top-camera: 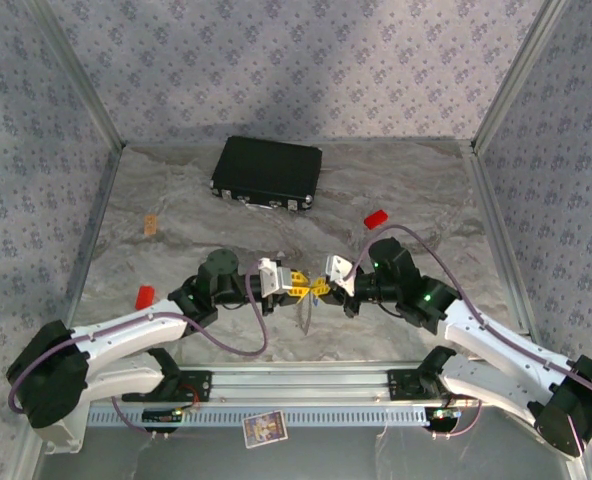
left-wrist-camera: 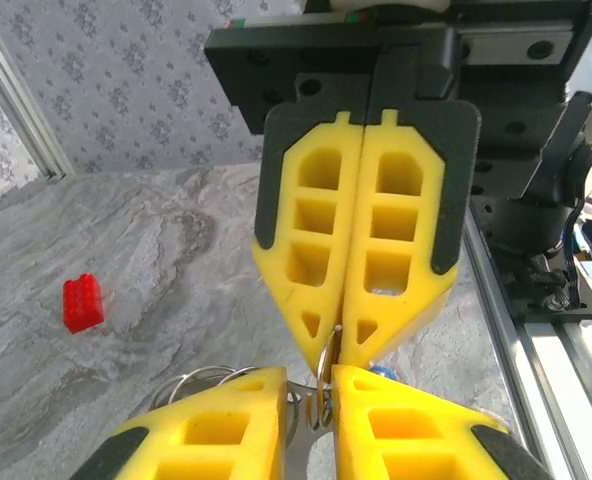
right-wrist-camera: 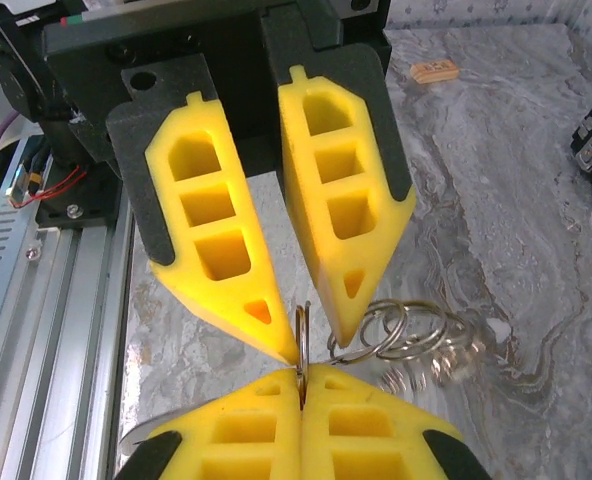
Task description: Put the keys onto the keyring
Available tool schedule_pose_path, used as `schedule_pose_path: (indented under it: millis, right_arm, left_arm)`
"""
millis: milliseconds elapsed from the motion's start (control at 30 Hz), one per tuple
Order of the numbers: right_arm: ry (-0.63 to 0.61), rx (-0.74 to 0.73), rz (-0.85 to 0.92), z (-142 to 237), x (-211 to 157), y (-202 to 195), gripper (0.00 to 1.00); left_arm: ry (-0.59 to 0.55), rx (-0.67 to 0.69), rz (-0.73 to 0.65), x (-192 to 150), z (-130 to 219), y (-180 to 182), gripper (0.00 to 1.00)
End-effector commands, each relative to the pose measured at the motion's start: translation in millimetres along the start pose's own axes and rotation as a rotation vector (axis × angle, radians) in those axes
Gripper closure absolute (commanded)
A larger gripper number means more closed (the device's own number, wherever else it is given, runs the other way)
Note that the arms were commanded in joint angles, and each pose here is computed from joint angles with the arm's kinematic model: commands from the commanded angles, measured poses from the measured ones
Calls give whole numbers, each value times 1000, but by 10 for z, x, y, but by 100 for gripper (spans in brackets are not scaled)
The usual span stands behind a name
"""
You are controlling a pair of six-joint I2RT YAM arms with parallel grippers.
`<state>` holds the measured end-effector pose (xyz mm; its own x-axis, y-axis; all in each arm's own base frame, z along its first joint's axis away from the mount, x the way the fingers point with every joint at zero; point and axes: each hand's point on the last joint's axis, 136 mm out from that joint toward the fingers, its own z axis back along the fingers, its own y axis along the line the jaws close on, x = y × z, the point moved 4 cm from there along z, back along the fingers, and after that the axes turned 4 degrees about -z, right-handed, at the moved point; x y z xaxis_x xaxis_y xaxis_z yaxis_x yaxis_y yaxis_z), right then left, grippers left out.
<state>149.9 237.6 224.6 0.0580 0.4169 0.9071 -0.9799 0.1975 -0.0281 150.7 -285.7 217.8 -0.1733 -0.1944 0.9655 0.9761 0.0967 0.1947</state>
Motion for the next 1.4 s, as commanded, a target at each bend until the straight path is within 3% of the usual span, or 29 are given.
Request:
schedule_pose_path:
  millis: [0, 300, 400, 467, 567, 700, 1033, 1367]
  right_arm:
    - [27, 13, 33, 38, 128, 13, 100]
    - [191, 57, 88, -69, 161, 48, 100]
    - [169, 63, 100, -61, 248, 55, 100]
    - [133, 50, 103, -38, 277, 46, 100]
    - [57, 20, 78, 12, 264, 7, 78]
    - [-26, 19, 12, 51, 192, -3, 69]
    - [-46, 5, -24, -7, 62, -15, 69]
    - [-39, 10, -34, -18, 11, -17, 82]
  left_arm:
    - [3, 21, -26, 142, 17, 46, 81]
    - [148, -3, -5, -6, -25, 64, 90]
    - [175, -20, -6, -34, -28, 51, 100]
    - [163, -22, -10, -24, -19, 38, 100]
    - [111, -14, -17, 33, 0, 27, 100]
    - [10, -25, -23, 131, 25, -22, 100]
    - [-58, -52, -26, 188, 43, -75, 100]
    - [-89, -52, -31, 219, 67, -96, 100]
